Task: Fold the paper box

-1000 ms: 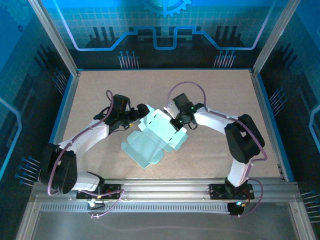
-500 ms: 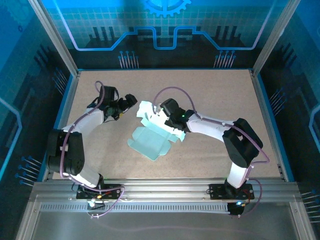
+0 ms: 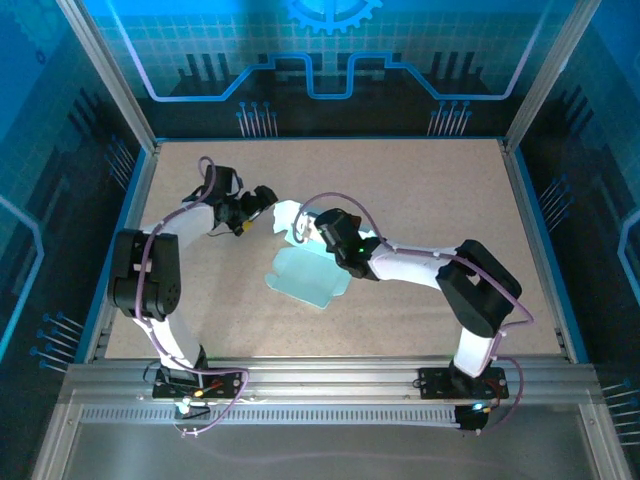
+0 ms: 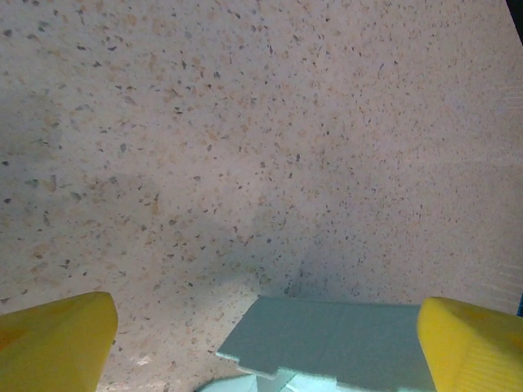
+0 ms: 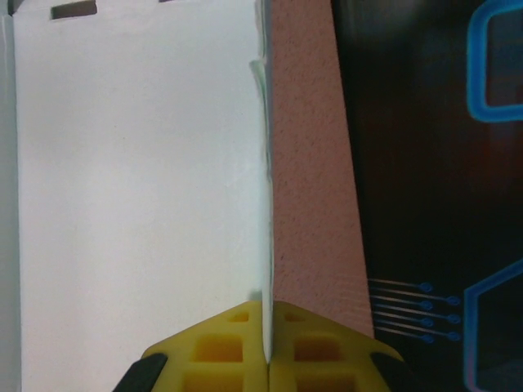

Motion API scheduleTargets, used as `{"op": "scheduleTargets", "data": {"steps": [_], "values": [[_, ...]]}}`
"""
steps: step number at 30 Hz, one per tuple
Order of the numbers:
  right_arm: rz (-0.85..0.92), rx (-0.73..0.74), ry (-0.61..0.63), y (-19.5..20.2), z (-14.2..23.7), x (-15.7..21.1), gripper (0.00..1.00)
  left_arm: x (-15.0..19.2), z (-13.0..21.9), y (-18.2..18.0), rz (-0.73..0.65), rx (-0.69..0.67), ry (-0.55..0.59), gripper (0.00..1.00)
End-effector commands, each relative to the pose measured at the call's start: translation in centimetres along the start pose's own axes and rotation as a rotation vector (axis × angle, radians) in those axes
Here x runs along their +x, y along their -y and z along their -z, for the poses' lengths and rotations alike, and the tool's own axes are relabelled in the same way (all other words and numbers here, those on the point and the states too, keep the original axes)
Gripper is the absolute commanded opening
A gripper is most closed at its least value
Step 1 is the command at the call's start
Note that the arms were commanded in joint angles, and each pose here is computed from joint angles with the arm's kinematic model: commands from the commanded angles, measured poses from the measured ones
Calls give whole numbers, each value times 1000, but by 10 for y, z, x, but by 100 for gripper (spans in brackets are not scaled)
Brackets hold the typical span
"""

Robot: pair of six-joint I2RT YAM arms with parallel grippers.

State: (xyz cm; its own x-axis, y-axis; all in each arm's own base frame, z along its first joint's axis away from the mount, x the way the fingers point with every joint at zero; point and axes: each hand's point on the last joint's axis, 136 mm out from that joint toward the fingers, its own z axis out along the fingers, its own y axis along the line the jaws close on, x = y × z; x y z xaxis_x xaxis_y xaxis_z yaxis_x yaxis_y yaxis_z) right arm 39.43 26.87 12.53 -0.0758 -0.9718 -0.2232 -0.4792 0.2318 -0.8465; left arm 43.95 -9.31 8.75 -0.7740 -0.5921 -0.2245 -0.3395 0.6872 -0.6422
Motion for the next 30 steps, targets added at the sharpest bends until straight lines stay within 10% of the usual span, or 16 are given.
{"op": "scheduleTargets", "data": {"steps": [1,9,18,30], "values": [[55,63,4,1,-3,-6,0,-12,1,17,-29,59,8,96],[42,70,16,3,-4,-10,0,-23,-19,15,-21,51,-7,95],[40,34,1,-1,-5,-5,0,-16,-37,26,-123,118,-108,69],[25,7,-10,-1,-10,-3,0,30,-25,36,-249,234,-219,70]]}}
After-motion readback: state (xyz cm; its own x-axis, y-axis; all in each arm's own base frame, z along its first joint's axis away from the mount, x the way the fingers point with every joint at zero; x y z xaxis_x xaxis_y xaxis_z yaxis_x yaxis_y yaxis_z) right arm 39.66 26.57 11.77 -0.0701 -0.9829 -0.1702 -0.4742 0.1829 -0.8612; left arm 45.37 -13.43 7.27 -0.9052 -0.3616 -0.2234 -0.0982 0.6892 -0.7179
